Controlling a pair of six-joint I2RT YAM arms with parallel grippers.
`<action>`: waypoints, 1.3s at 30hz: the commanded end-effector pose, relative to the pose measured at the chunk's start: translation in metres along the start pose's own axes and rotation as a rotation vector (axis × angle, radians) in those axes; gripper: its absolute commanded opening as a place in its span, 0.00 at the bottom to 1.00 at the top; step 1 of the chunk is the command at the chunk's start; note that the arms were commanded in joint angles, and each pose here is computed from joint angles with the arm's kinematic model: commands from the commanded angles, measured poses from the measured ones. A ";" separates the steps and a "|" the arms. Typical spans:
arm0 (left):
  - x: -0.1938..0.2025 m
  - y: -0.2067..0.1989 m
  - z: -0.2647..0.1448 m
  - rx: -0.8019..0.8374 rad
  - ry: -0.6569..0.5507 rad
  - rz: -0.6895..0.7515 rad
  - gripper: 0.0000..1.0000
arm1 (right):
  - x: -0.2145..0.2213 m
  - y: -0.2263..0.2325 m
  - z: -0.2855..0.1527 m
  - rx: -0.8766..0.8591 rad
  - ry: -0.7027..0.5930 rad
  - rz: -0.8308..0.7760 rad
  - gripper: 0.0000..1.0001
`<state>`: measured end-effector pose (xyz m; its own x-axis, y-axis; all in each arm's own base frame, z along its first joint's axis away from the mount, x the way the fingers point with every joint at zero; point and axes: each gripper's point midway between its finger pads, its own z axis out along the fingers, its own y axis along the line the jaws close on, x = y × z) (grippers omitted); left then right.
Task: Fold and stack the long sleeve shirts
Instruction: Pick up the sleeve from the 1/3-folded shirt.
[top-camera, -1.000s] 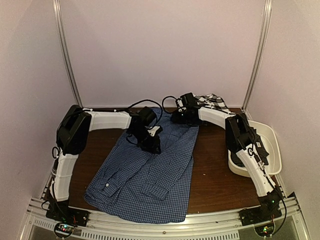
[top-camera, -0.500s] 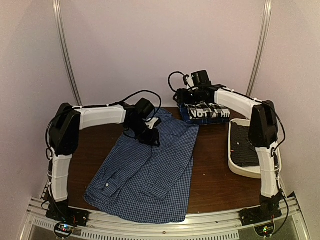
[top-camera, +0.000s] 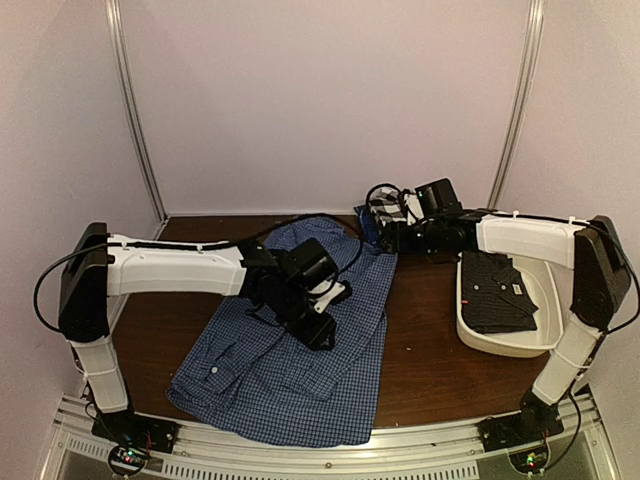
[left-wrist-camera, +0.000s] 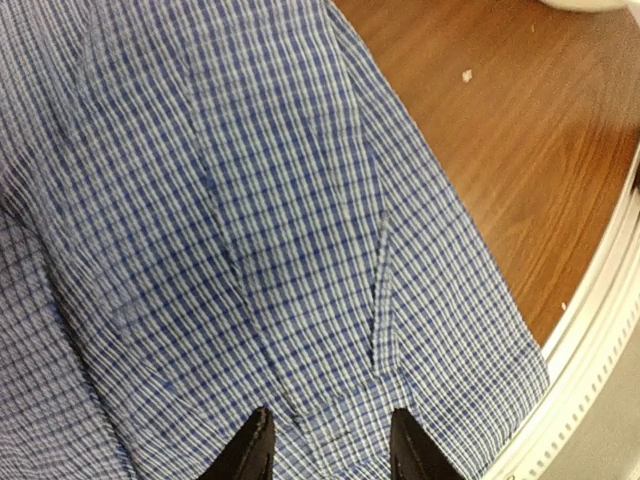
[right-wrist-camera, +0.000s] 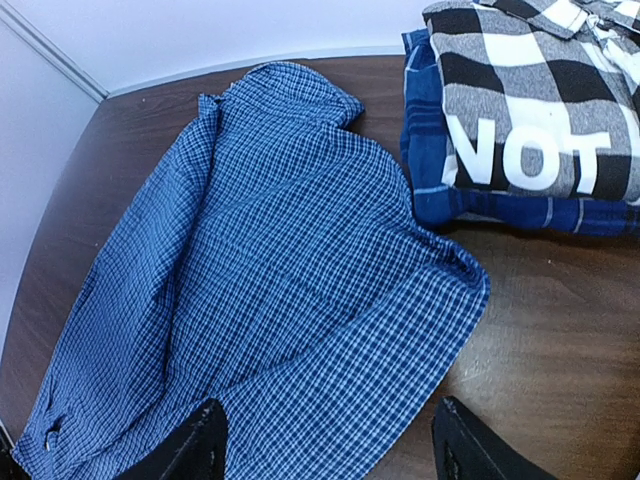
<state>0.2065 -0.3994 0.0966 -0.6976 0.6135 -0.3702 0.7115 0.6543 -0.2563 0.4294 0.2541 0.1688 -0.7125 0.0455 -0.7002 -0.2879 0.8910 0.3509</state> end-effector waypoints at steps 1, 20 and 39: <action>0.030 -0.015 0.003 -0.062 0.038 -0.024 0.41 | 0.002 0.015 -0.026 -0.020 -0.073 0.003 0.71; 0.079 -0.048 0.047 -0.240 0.136 0.060 0.44 | 0.063 0.026 -0.058 -0.043 -0.073 0.026 0.72; 0.077 -0.039 0.054 -0.332 0.152 0.092 0.15 | 0.078 0.016 -0.048 -0.020 -0.063 0.035 0.72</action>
<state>0.1258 -0.3946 0.0268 -0.6651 0.7145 -0.2171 0.7203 0.6905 0.0664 0.3350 0.2517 0.1465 -0.7020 0.0905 -0.7064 -0.2850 0.8733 0.3951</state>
